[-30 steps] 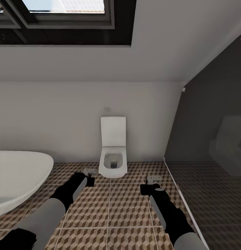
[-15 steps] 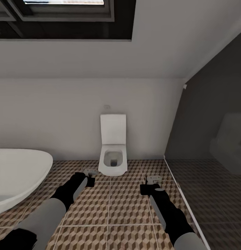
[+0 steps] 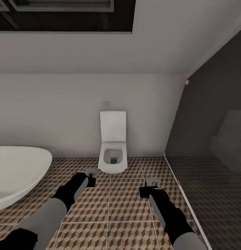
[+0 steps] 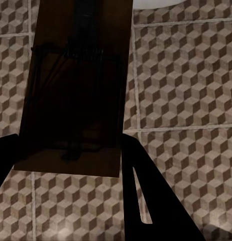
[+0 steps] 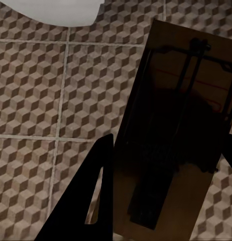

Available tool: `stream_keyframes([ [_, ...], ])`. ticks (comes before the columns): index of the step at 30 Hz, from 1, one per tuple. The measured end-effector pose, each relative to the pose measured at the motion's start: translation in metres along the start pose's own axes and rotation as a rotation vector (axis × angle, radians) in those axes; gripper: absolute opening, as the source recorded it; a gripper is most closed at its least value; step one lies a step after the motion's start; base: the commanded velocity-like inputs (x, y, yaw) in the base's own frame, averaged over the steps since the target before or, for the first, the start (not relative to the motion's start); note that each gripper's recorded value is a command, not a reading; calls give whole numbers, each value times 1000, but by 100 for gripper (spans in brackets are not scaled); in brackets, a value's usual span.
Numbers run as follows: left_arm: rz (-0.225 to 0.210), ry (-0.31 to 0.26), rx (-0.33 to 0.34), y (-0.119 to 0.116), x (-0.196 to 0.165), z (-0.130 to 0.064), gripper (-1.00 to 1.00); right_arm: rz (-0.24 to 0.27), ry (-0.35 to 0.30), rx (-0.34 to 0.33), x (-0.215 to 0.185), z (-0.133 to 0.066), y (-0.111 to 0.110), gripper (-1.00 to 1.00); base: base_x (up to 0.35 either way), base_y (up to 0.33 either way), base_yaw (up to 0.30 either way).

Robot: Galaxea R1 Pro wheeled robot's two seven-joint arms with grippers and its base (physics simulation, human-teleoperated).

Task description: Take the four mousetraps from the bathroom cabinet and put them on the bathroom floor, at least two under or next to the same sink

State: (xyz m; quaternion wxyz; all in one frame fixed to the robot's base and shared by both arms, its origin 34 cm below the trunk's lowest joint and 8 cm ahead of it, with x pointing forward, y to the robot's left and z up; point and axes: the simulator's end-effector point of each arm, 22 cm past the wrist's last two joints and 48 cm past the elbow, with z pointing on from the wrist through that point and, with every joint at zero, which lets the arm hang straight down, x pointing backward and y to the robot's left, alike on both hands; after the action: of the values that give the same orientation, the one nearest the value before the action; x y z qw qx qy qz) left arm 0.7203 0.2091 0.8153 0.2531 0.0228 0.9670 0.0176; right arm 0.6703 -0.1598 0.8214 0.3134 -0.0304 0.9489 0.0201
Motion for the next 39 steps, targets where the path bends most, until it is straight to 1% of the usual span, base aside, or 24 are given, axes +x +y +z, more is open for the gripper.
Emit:
stream_keyframes([
  [8, 2, 13, 5, -4, 7, 13, -100, 3, 16, -6, 7, 10, 2, -100, 0, 0, 0],
  [39, 4, 63, 7, -7, 40, 68, -100, 3, 64, -11, 44, 59, 3, -100, 0, 0, 0],
])
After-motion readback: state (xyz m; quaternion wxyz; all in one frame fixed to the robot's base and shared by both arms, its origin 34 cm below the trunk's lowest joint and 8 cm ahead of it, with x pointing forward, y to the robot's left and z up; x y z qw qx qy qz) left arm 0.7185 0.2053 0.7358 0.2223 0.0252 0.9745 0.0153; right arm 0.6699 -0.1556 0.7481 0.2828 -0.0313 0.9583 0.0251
